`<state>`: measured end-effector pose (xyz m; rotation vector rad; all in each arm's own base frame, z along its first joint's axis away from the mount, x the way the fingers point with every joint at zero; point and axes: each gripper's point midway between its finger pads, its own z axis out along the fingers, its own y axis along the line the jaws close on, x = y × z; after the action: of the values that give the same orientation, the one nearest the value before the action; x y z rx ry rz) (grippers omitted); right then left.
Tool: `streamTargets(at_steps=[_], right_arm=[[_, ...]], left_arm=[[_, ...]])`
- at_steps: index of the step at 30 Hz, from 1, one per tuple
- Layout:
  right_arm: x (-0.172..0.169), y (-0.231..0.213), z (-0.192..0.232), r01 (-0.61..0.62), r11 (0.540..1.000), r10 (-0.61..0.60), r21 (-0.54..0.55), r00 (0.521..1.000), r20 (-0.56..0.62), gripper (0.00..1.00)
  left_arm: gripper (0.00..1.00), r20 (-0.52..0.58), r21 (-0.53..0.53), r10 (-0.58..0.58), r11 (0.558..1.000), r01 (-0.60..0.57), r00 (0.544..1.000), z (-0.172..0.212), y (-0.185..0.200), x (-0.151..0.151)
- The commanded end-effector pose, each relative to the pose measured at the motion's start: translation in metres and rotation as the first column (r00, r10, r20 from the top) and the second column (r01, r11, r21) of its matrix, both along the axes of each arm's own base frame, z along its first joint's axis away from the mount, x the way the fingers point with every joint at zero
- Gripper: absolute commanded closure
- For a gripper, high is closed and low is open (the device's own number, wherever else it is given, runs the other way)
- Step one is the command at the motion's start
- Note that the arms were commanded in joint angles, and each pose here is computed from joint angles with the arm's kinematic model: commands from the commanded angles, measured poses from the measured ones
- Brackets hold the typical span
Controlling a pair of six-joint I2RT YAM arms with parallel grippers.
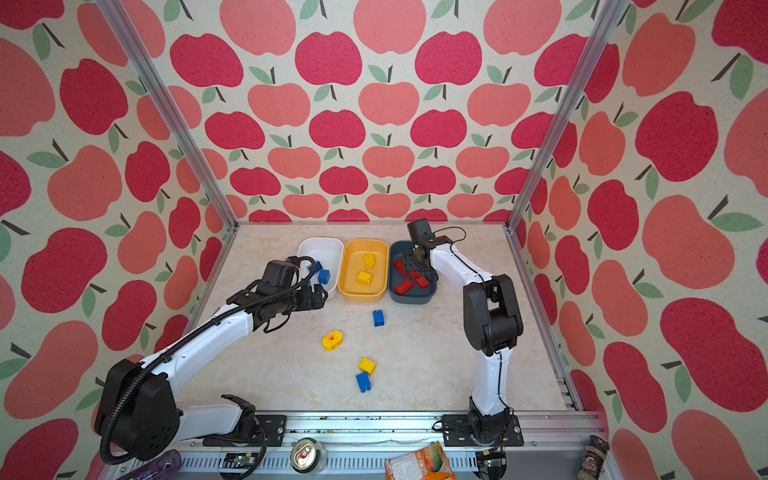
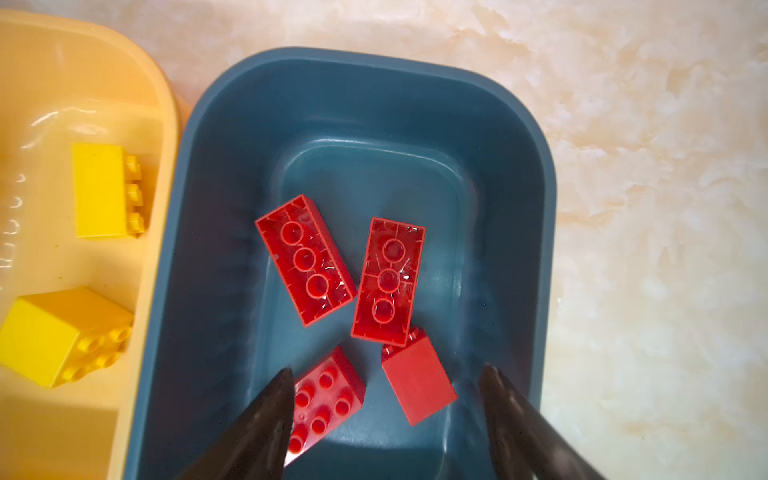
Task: Sort the legos into containers by color
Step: 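Move the left gripper over the yellow round brick while the right gripper withdraws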
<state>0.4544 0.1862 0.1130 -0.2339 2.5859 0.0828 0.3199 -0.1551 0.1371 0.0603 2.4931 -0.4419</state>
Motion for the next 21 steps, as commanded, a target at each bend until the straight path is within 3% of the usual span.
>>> streamTargets(at_steps=[1,8,15,21], right_arm=[[-0.023,0.002,0.021,-0.010,0.998,0.011,0.057,1.000,-0.016,0.25],[-0.069,0.006,0.044,-0.052,0.991,0.056,0.122,0.998,-0.029,0.15],[-0.115,0.008,0.048,-0.061,0.980,0.075,0.192,0.995,-0.066,0.13],[-0.145,0.000,0.048,-0.049,0.974,0.070,0.222,0.993,-0.091,0.12]], left_arm=[[0.06,-0.033,0.072,-0.071,0.995,0.073,0.997,-0.005,0.000,-0.017],[0.09,-0.080,0.123,-0.213,0.967,0.221,0.974,-0.018,-0.021,-0.039],[0.15,-0.137,0.212,-0.348,0.904,0.371,0.927,-0.039,-0.039,-0.061],[0.20,-0.209,0.280,-0.391,0.855,0.438,0.897,-0.058,-0.045,-0.069]])
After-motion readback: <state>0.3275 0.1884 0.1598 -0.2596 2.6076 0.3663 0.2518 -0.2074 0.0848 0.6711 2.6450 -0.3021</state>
